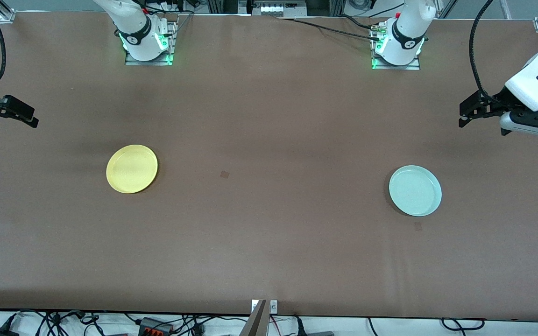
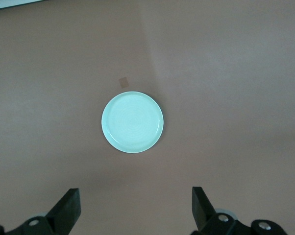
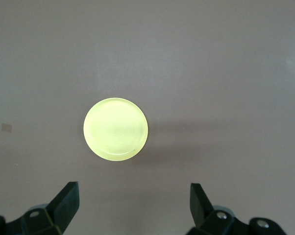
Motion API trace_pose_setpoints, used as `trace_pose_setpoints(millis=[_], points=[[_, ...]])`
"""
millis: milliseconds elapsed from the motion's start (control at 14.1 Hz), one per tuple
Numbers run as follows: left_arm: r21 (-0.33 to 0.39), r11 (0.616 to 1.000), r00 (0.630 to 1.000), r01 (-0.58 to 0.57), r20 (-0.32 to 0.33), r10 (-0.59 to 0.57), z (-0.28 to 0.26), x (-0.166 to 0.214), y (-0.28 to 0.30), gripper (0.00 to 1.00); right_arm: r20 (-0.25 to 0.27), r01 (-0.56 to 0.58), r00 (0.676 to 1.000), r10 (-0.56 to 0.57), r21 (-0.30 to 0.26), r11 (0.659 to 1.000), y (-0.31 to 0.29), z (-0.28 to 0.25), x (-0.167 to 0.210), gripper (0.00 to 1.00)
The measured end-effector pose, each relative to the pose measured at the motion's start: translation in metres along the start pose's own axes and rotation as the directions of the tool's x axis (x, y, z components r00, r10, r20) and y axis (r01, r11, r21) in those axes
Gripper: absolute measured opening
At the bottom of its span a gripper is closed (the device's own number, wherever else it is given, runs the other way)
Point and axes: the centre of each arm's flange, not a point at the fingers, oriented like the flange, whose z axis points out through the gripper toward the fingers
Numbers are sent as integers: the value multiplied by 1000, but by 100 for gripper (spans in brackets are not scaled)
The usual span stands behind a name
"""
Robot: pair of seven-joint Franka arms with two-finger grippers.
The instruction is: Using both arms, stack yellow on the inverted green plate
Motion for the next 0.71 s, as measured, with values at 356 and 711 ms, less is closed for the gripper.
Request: trace_pose_setpoints(millis=[356,711], points=[[-3,1000,1000,0,23,0,4,0,0,100,2,10,1000,-10,0,1000,2,0,0,100],[-6,1000,999,4,44,-4,7,0,-2,100,4,10,1000,-10,0,1000,3,1,0,100]])
